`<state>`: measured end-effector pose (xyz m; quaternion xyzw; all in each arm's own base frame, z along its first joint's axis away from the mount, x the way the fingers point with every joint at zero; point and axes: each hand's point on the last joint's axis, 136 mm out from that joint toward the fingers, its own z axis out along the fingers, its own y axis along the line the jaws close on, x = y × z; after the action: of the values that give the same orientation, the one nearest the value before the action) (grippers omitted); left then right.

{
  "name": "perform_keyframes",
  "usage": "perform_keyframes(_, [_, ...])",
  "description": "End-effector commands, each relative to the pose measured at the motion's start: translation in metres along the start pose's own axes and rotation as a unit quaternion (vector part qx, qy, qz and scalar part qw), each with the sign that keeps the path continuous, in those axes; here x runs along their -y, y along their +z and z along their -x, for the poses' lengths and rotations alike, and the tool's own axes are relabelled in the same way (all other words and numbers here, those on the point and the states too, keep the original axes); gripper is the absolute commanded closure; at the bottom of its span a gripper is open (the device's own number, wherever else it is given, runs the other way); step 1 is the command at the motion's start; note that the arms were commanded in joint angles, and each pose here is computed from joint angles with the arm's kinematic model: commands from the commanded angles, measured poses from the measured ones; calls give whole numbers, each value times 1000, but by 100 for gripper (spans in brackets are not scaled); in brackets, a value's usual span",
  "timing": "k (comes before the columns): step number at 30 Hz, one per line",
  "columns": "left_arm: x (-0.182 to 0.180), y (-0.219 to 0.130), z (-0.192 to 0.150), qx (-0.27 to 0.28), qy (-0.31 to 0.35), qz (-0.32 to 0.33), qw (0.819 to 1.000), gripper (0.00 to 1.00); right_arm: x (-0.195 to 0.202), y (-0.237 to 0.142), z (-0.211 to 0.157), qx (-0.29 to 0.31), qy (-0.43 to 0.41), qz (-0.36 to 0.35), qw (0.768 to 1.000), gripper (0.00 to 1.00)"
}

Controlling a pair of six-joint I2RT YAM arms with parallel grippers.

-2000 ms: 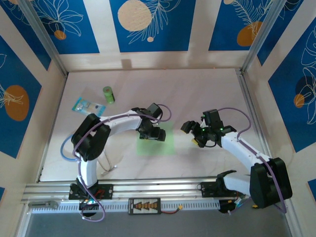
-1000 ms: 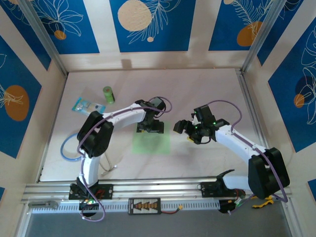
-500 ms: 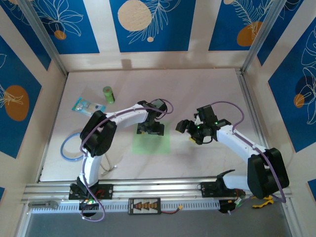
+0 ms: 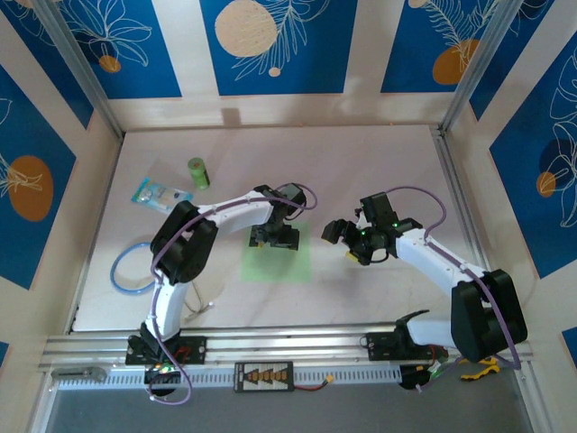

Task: Fold a paper plane with a square sheet of paper (pick it up from the middle)
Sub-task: First fold the square sheet of paper in half at the center of the table.

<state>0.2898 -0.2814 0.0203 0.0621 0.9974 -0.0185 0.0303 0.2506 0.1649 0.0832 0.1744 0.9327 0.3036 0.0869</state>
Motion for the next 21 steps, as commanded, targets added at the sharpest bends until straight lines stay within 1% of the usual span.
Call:
perform_keyframes(1, [-6, 17, -11, -24, -2, 22, 999, 12, 1, 0, -6, -14, 11, 5, 1000, 10])
perform_keyframes(7, [-13, 26, -17, -30, -5, 35, 999, 12, 3, -3, -6, -9, 13, 1, 1000, 10])
perform_keyframes(12, [-13, 32, -19, -36, -5, 32, 999, 12, 4, -4, -6, -5, 17, 2, 1000, 10])
perform_keyframes(21, [-9, 30, -20, -34, -4, 20, 999, 15, 5, -5, -5, -2, 21, 1, 1000, 10])
